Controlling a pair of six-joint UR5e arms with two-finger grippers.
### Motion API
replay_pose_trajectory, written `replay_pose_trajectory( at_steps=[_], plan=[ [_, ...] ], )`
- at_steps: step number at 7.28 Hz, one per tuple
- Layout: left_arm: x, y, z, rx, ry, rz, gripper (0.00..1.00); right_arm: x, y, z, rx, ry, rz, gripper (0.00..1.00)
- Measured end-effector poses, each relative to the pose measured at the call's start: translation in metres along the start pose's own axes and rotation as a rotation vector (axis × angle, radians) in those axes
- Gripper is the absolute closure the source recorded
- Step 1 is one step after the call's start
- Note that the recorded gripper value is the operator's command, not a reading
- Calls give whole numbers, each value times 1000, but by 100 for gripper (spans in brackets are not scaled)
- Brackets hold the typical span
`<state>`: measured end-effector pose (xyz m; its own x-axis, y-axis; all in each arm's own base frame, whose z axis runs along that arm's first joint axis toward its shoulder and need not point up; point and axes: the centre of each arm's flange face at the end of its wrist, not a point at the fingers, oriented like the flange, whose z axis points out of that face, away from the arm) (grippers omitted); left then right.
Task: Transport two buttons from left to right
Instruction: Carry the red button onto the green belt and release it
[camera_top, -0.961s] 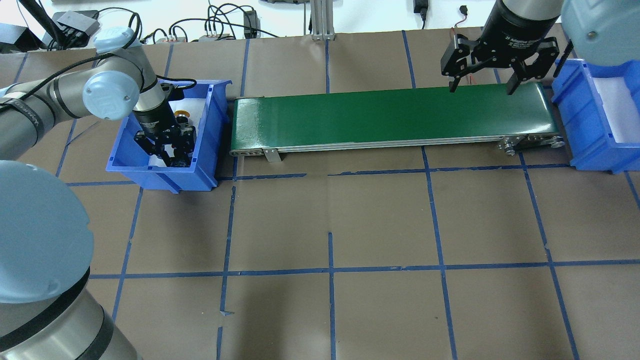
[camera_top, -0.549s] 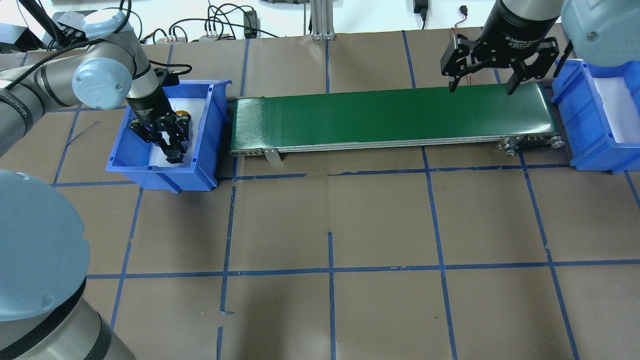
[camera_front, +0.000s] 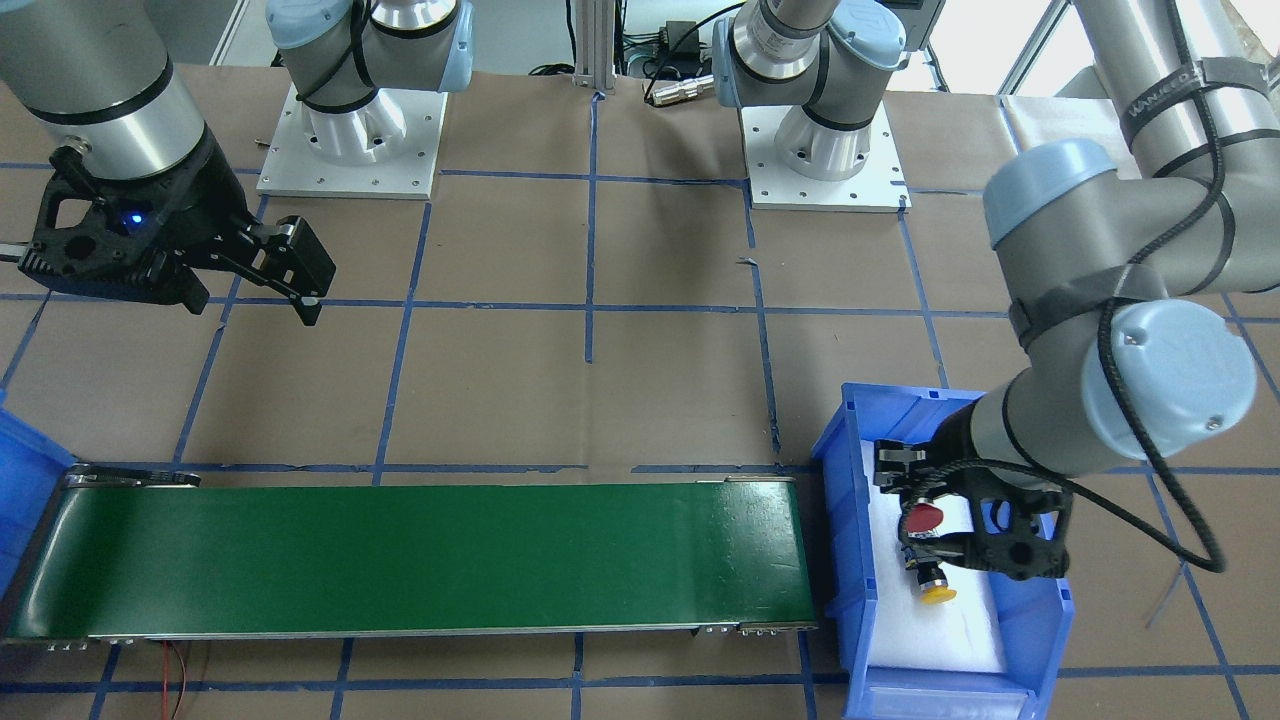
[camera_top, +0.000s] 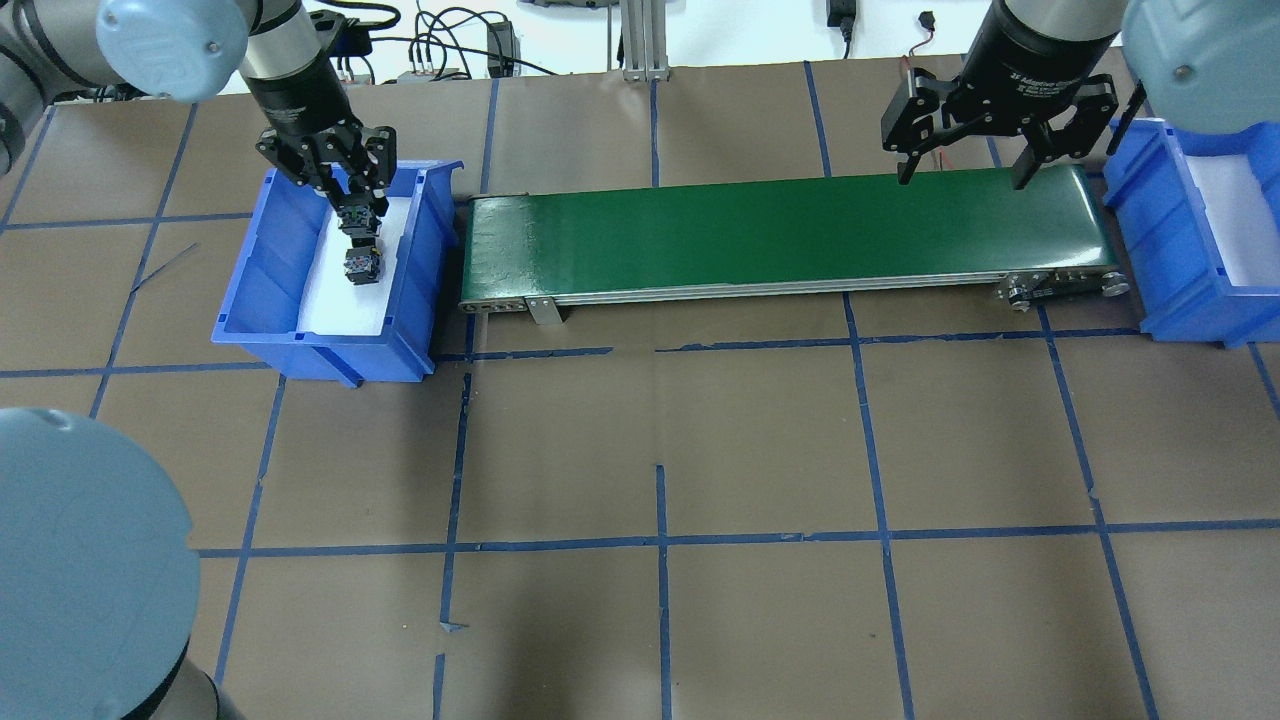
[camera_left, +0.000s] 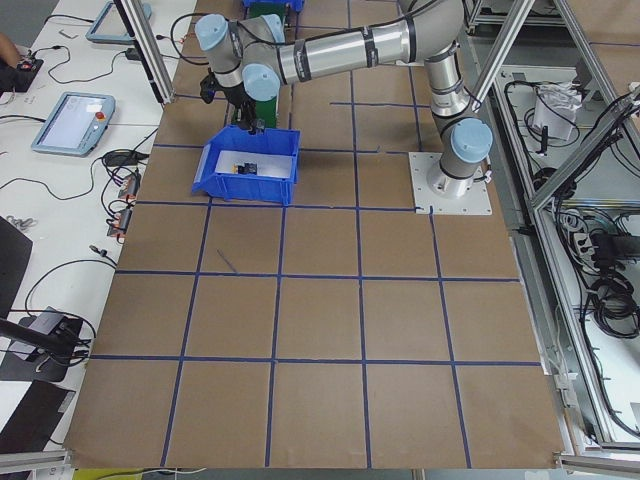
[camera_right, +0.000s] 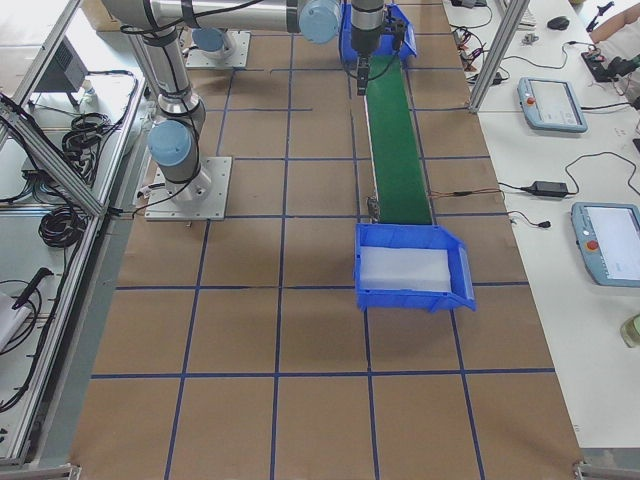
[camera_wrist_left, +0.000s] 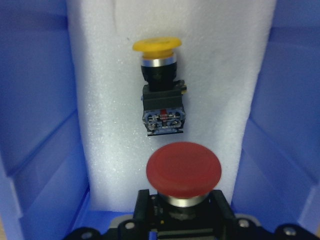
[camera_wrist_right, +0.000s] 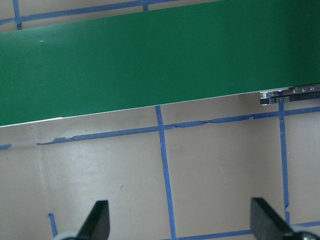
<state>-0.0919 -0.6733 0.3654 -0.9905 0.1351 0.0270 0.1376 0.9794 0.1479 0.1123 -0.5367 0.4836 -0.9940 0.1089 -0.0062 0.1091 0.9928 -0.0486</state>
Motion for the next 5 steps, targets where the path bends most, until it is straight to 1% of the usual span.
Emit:
replay_pose_trajectory(
  at_steps=[1, 2, 4, 5],
  plan=[
    [35, -2, -4, 8, -8, 48, 98, 0, 0, 0, 1, -2, 0, 0],
    [59, -7, 3, 9, 0, 58, 98, 0, 0, 0, 0, -2, -1, 0],
    [92, -26, 37, 0, 59, -46, 98, 0, 0, 0, -3, -3, 0, 0],
    [114, -37, 60, -4, 67, -56, 98, 1, 0, 1, -8, -2, 1, 0]
  ],
)
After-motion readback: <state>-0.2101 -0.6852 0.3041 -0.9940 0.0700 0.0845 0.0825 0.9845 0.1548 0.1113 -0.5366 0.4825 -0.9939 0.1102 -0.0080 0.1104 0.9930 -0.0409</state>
